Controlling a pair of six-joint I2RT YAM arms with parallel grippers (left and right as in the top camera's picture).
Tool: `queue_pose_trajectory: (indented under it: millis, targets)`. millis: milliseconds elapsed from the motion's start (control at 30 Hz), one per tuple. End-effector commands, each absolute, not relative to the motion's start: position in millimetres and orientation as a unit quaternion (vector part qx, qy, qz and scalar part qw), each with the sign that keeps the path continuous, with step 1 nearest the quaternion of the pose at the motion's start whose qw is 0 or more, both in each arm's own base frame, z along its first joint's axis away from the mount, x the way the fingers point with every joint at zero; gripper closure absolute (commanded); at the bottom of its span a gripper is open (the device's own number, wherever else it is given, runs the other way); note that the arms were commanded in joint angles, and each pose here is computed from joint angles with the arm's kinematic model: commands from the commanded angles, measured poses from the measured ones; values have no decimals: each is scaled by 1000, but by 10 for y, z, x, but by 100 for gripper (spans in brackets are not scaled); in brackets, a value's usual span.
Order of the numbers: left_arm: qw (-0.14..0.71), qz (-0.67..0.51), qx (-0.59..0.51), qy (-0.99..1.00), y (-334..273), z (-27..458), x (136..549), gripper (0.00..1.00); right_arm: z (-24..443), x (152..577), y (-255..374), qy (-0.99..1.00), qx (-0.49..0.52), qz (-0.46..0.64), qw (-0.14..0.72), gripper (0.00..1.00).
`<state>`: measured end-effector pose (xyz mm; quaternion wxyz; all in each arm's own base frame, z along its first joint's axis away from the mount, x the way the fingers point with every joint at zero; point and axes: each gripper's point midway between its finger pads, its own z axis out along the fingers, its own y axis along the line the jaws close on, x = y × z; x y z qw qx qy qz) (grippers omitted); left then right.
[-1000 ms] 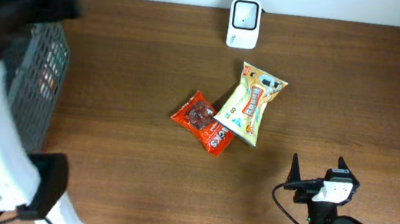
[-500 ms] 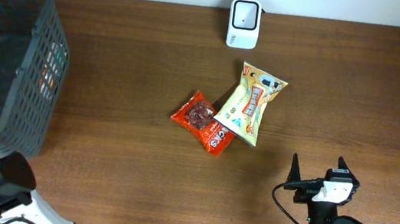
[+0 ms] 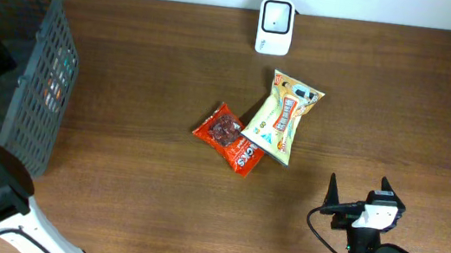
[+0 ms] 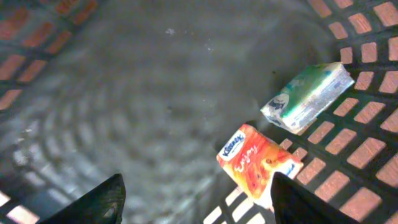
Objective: Scan the item barcode
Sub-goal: 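Move the left gripper back into the basket and grasp the orange Kleenex box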
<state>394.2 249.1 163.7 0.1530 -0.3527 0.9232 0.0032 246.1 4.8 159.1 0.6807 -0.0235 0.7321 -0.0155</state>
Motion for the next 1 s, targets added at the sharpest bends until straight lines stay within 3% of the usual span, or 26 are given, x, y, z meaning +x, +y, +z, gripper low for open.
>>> queue_pose_trajectory:
  millis: [0,200,700,867,967]
  targets:
    - [130,-27,-349,928,2462,1358,4000,39,1554,2461,29,734,-18,-16,678,2]
    - [94,-106,-340,930,2236,975,4103,33,1554,2461,29,734,-18,-16,678,2]
    - [50,-170,-311,934,1899,977,3973,21,1554,2461,29,734,-18,-16,678,2]
    - [57,-169,-297,938,1811,900,4086,20,1554,2461,29,734,-18,-16,678,2]
    - [50,-170,-303,936,1742,794,4155,24,1554,2461,29,734,-18,-16,678,2]
